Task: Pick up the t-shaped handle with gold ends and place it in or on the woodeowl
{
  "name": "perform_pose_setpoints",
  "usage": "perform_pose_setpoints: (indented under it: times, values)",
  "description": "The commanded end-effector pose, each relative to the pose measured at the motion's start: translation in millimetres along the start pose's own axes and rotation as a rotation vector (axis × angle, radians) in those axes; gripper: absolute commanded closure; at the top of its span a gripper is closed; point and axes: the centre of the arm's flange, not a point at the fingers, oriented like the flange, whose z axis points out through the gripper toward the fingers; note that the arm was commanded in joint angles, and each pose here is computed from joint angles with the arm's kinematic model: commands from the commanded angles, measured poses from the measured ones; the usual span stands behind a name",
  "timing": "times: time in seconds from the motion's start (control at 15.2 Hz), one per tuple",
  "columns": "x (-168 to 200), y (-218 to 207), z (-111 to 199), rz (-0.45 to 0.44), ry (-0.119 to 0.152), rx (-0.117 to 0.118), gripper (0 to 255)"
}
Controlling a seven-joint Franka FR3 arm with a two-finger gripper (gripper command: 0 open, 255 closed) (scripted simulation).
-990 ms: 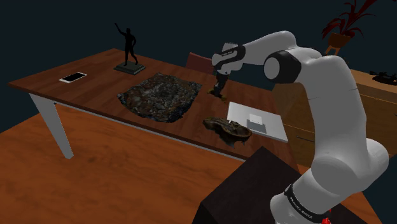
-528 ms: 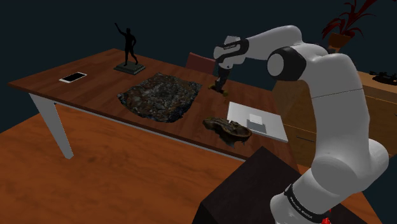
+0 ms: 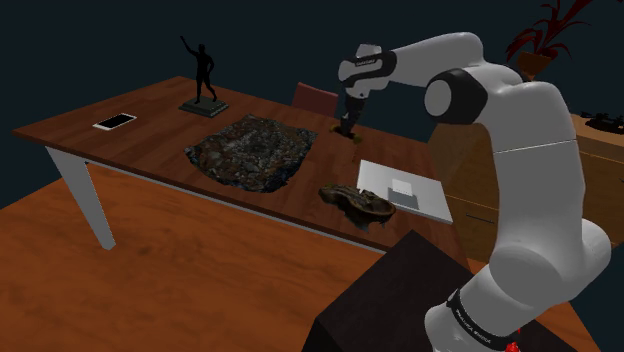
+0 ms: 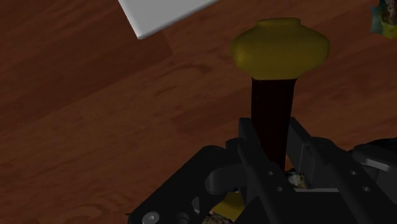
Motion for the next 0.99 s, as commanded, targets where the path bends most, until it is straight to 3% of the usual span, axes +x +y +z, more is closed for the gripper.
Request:
perform_pose_setpoints:
  times: [0.0,0.92]
  values:
    - [-9,-9,-4,0.000,0.000,0.000,255]
    - [-136,-143,-11,0.000,0.000,0.000,255]
